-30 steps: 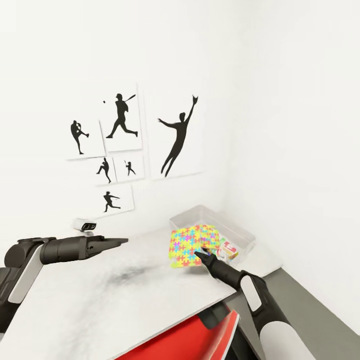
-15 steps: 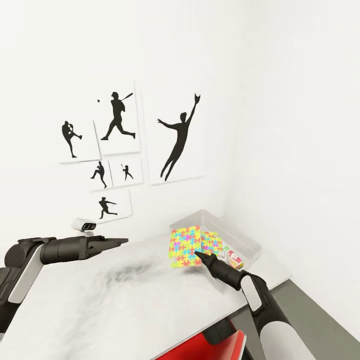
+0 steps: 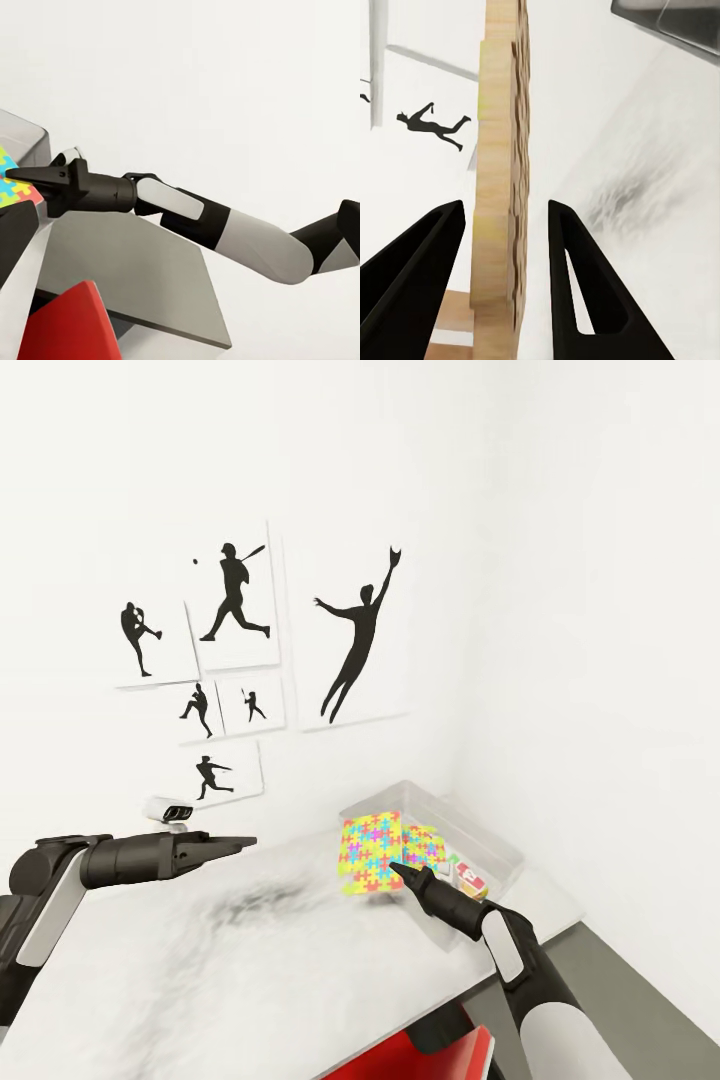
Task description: Put all the toys in the child's room - the three board games (two on the bed and one on the table), the two jigsaw puzzles on the table, and the tennis ball on the table - inside the toy box on the table in the child's room.
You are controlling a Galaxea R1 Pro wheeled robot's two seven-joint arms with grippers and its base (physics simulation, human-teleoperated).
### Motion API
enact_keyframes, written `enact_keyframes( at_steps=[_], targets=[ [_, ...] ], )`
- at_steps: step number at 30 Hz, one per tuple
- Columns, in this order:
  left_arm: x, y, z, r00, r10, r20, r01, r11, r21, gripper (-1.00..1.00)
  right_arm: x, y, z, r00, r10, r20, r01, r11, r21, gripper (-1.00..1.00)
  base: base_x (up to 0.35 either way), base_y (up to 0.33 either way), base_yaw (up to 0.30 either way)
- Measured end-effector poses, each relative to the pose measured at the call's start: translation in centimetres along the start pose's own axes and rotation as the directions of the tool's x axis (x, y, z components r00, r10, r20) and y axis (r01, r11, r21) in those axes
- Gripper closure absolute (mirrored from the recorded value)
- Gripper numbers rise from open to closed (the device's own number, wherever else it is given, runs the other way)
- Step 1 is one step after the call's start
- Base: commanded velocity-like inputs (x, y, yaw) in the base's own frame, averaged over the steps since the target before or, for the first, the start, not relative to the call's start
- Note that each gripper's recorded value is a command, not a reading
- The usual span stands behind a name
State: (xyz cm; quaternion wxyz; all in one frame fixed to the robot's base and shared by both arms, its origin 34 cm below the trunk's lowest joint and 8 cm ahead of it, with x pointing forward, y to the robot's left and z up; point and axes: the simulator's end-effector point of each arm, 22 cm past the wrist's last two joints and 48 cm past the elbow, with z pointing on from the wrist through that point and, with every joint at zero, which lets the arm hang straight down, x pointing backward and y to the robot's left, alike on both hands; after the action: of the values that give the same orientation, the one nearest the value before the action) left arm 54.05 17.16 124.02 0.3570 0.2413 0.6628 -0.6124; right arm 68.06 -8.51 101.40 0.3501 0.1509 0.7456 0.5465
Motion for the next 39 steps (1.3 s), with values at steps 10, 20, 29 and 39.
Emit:
enact_keyframes(
  at_steps=[10,20,29,39],
  targets=[
    [0.0,0.0,0.0,1.000,0.000,0.000,0.000,1.000,0.000,-1.00,0.0,0.0,0.0,1.000,0.000,0.001,0.000,1.000,0.000,1.00,0.000,0.000,0.000],
    [0.0,0.0,0.0,1.000,0.000,0.000,0.000,1.000,0.000,-1.00,-0.6,-0.3,-0.4,1.000,0.000,0.009,0.000,1.000,0.002,1.00,0.000,0.000,0.000],
    [0.0,0.0,0.0,1.000,0.000,0.000,0.000,1.000,0.000,-1.00,-3.3,0.6,-3.4,0.999,-0.020,0.037,0.024,0.995,-0.100,1.00,0.000,0.000,0.000],
    [0.0,0.0,0.0,1.000,0.001,0.000,-0.001,1.000,-0.001,-1.00,-7.0,-0.6,-6.8,0.994,-0.017,0.110,0.029,0.994,-0.106,1.00,0.000,0.000,0.000]
  ],
)
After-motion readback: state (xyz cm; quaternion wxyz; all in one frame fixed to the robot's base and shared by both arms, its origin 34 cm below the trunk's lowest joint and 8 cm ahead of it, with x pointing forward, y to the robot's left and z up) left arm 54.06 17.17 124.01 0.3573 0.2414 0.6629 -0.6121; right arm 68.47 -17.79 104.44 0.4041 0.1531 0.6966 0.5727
